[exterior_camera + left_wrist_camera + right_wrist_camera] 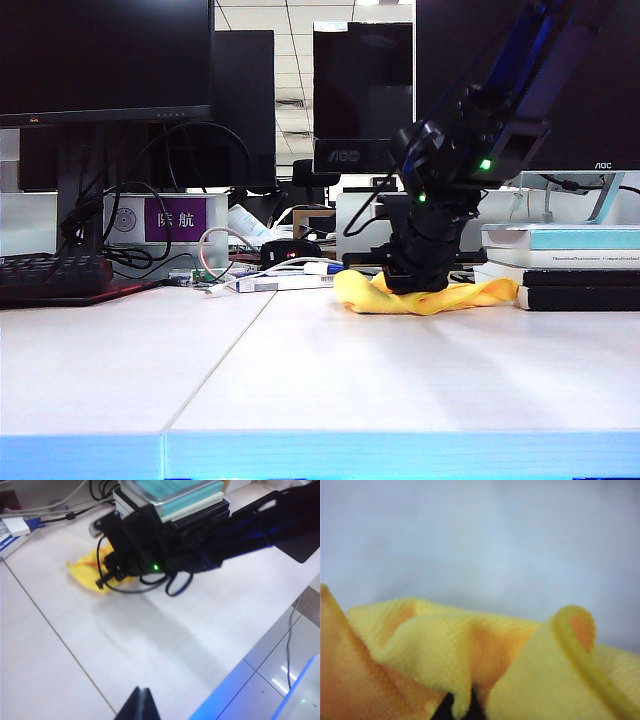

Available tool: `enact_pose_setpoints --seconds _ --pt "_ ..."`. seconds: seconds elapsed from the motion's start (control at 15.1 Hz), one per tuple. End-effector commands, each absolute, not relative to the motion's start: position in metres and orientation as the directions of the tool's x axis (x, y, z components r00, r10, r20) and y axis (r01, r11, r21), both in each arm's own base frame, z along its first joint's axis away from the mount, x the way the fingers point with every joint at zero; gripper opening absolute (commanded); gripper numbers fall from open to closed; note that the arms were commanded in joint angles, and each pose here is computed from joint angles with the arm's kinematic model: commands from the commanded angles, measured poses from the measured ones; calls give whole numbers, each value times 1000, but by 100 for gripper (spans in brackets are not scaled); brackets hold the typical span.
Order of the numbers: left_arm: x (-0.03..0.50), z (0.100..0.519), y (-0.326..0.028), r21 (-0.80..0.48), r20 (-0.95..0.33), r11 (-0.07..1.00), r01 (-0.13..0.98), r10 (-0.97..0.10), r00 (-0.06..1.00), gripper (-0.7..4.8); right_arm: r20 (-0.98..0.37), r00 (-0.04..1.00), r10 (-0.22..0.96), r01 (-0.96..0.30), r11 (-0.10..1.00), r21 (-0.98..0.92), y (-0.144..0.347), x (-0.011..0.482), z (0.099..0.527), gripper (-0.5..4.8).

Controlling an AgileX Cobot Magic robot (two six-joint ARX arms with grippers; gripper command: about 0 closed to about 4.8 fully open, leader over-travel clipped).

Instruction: Wipe the table from back to front using the rag.

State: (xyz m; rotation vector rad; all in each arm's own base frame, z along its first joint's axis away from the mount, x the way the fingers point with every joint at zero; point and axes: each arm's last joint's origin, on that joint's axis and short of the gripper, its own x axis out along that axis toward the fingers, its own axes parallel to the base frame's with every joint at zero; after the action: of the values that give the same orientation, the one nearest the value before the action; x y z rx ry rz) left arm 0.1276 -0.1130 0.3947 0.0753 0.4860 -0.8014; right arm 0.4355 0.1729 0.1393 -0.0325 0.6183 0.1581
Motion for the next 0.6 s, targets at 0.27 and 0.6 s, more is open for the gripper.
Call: enact_pose_setpoints --seconds 0.27,0.6 --pt "127 398 -113 -115 -432 694 711 -679 593 -6 -565 819 102 -128 992 -6 162 463 134 -6" --pt "127 398 -113 -120 -432 695 709 -679 593 -6 -542 835 92 -121 993 -17 159 486 126 -6"
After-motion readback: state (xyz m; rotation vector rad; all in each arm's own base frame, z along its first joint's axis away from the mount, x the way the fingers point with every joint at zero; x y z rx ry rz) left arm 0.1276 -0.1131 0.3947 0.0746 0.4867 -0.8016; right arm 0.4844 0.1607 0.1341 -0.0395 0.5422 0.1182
